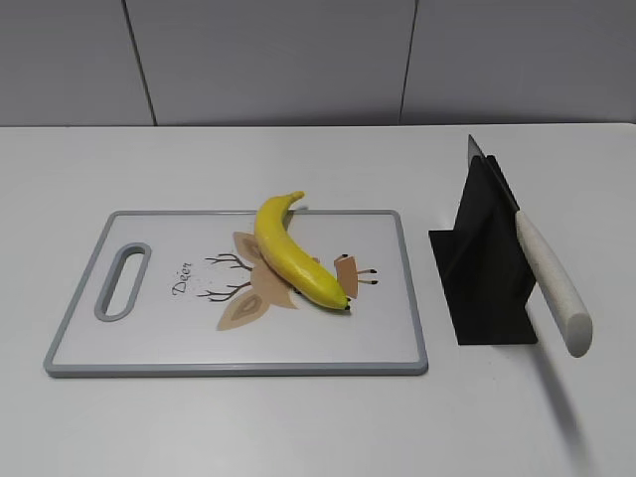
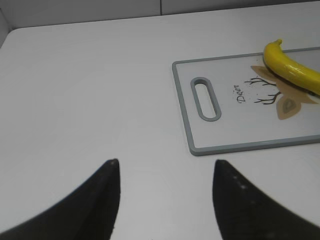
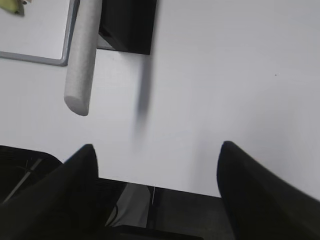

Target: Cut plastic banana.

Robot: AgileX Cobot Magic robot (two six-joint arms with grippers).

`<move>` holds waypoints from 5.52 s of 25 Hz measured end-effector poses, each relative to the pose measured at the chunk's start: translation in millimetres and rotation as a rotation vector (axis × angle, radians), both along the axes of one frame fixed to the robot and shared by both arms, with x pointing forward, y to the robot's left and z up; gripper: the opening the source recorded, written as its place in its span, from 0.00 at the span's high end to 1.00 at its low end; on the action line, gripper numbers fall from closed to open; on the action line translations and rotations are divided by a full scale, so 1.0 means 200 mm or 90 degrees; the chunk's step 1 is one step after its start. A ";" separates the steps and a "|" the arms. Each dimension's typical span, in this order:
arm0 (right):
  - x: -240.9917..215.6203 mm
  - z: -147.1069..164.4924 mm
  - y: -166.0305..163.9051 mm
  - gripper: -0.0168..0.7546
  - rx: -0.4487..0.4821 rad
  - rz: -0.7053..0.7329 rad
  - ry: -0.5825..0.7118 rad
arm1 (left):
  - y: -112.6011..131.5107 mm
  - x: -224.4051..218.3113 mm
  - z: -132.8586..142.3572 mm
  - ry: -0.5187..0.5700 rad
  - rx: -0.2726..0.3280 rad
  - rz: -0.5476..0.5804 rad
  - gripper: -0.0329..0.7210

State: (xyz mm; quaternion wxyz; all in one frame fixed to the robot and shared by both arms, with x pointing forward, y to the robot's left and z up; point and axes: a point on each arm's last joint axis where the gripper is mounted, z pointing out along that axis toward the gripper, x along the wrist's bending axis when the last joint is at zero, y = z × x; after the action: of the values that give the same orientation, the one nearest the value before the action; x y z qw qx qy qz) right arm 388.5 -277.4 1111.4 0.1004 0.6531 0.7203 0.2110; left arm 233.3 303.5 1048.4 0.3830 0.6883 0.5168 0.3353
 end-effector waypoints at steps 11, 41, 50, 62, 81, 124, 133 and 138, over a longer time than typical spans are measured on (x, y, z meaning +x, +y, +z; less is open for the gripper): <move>0.26 -0.03 0.12 0.30 0.031 0.055 0.071 | 0.00 0.00 0.00 0.000 0.000 0.000 0.19; 0.59 -0.61 0.52 0.30 -0.111 0.051 0.248 | 0.00 0.00 0.00 0.000 0.000 0.000 0.19; 0.60 -0.63 0.52 0.69 -0.109 0.045 0.247 | 0.00 0.00 0.00 0.000 0.000 0.000 0.19; 0.60 -0.53 0.52 0.72 -0.090 0.024 0.218 | 0.00 0.00 0.00 0.000 -0.001 -0.001 0.19; 0.48 -0.07 0.47 0.75 -0.062 0.134 0.044 | 0.00 0.00 0.00 0.000 -0.001 -0.001 0.19; 0.90 -0.21 0.79 0.75 -0.145 0.865 -0.068 | -0.57 1.32 0.47 0.078 0.372 -0.673 0.22; 0.94 -0.27 0.85 0.75 -0.095 0.888 -0.097 | -0.78 1.47 0.25 0.099 0.435 -0.748 0.22; 0.97 -0.31 0.88 0.75 -0.080 0.881 -0.110 | -0.82 1.53 0.14 0.118 0.440 -0.766 0.22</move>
State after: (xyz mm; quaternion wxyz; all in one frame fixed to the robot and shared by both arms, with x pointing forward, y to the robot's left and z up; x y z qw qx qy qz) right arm 582.9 -102.4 1050.1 0.0376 0.0181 0.9709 0.2357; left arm 540.2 139.7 1077.3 0.2153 0.9631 -0.0594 0.1501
